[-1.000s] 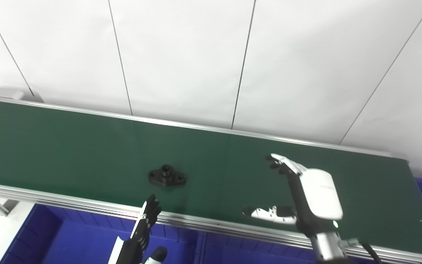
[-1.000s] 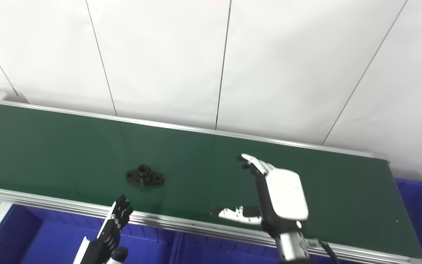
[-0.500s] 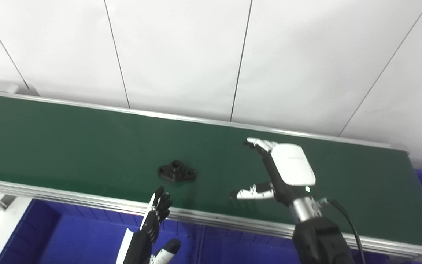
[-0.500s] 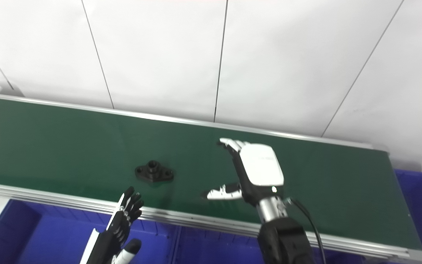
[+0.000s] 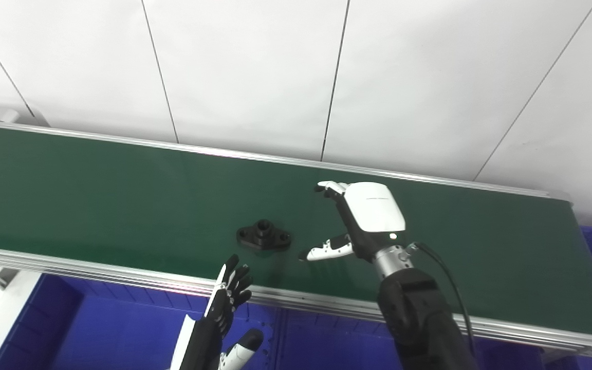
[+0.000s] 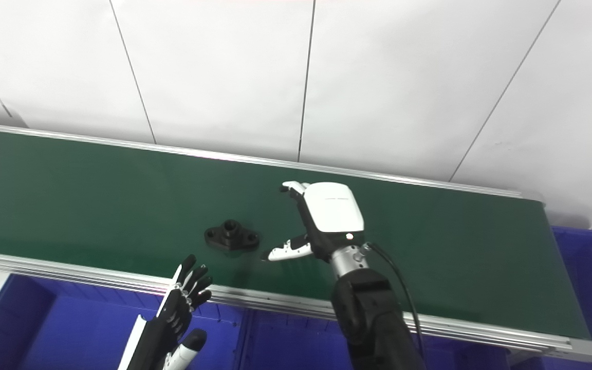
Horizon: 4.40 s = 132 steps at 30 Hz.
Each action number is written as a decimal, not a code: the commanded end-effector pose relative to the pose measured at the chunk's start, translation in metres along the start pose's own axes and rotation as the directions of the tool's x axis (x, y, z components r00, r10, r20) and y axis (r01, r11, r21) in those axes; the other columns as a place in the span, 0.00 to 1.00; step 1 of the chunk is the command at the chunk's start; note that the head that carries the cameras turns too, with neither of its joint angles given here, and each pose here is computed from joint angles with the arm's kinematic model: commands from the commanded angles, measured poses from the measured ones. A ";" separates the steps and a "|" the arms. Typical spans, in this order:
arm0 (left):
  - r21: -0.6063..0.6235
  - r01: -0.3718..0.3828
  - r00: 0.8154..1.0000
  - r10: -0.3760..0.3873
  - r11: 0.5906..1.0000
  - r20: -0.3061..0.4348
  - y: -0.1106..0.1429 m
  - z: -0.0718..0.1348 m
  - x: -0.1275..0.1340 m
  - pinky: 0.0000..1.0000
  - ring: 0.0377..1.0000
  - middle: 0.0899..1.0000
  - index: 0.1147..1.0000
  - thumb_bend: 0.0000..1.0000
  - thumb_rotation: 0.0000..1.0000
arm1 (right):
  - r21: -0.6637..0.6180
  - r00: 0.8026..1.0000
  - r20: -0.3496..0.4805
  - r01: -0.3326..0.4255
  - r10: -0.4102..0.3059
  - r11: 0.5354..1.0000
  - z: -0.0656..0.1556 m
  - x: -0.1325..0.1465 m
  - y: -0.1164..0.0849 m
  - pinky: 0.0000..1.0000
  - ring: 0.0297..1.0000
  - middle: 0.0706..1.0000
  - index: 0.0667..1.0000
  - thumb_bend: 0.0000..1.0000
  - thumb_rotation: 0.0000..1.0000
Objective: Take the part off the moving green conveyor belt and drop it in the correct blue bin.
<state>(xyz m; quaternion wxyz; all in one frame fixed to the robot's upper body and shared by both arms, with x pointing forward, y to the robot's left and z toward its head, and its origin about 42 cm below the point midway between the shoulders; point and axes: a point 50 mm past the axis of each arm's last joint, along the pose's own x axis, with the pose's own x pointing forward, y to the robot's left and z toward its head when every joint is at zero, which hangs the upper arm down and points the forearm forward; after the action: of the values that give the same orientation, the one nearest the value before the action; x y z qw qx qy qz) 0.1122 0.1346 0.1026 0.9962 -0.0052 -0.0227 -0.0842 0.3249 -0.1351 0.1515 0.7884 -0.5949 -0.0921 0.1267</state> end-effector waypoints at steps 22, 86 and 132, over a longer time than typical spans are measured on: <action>-0.020 -0.022 0.998 0.023 1.000 0.051 -0.019 0.007 0.003 0.90 0.92 0.94 0.97 0.69 0.75 | 0.053 1.000 0.011 0.025 -0.025 0.998 0.024 0.031 0.032 0.62 0.63 0.53 0.67 0.99 0.41; 0.044 -0.011 1.000 0.010 0.999 0.019 0.001 0.004 0.011 0.89 0.91 0.89 0.98 0.49 0.76 | 0.048 0.976 0.084 0.199 -0.202 0.979 -0.004 -0.044 -0.077 0.42 0.39 0.29 0.45 0.51 0.14; 0.052 0.001 1.000 -0.002 0.999 0.010 0.026 0.033 0.020 0.87 0.85 0.82 0.99 0.49 0.85 | -0.049 0.972 0.113 -0.203 0.207 0.978 -0.009 -0.188 0.057 0.37 0.38 0.37 0.45 0.53 0.07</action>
<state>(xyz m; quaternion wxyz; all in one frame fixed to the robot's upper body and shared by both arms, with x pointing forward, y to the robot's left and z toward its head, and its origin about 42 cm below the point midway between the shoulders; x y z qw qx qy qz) 0.1337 0.1564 0.1265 0.9964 0.0187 -0.0079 -0.0826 0.1409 -0.1894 0.0907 0.7514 -0.6083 -0.0459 0.2514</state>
